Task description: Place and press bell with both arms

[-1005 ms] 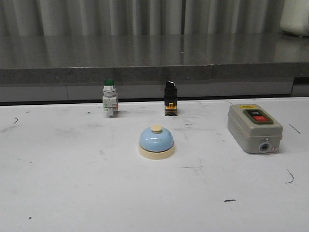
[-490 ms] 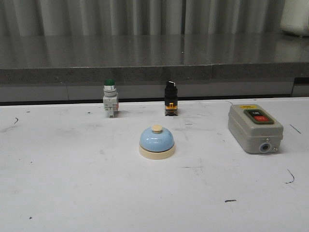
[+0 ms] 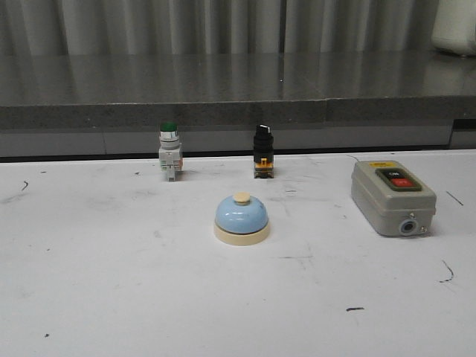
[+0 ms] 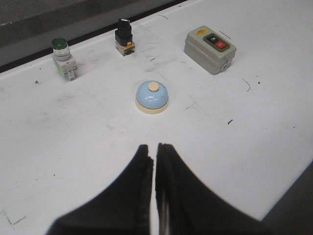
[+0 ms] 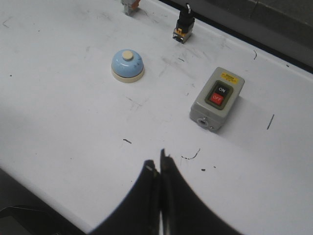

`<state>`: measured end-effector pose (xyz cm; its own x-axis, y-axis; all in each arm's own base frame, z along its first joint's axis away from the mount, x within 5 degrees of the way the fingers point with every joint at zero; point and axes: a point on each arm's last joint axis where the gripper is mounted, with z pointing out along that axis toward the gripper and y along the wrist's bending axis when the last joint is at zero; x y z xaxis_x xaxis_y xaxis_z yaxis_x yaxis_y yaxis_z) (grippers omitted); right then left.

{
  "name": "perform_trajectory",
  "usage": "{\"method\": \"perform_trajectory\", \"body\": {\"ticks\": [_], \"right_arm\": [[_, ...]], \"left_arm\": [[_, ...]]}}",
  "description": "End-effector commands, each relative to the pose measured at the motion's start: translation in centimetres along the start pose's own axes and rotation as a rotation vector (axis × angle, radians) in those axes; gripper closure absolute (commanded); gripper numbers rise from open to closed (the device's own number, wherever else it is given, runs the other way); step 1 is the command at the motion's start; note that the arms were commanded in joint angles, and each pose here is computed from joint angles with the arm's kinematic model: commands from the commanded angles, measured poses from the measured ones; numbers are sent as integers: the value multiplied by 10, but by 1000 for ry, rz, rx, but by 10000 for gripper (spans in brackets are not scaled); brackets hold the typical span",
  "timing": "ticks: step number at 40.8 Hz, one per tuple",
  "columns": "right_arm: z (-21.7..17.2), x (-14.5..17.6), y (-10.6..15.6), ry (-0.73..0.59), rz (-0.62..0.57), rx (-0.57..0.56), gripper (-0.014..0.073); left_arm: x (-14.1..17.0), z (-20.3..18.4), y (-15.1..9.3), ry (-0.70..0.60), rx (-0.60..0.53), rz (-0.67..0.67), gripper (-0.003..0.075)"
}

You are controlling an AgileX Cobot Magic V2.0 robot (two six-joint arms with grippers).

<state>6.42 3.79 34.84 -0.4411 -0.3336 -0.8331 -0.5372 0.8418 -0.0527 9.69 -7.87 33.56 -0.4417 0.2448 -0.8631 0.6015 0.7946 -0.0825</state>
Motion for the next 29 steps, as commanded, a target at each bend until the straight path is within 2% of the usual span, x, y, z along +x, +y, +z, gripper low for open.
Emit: {"method": "perform_trajectory", "body": {"ticks": [1,8,12,19,29], "right_arm": [[-5,-11,-1,-78,6,9,664],[-5,-11,-1,-77,6,9,664],[-5,-10,-1,-76,6,9,664],[-5,-10,-1,-73,6,7,664],[-5,-10,-1,-73,6,7,664]], "left_arm": [[-14,-4,-1,-95,7,-13,740],[-13,-3,0,-100,2,-3,740],[-8,-6,9,-156,-83,85,740],[24,-8,28,-306,-226,24,740],[87,-11,41,-465,-408,-99,740]]}}
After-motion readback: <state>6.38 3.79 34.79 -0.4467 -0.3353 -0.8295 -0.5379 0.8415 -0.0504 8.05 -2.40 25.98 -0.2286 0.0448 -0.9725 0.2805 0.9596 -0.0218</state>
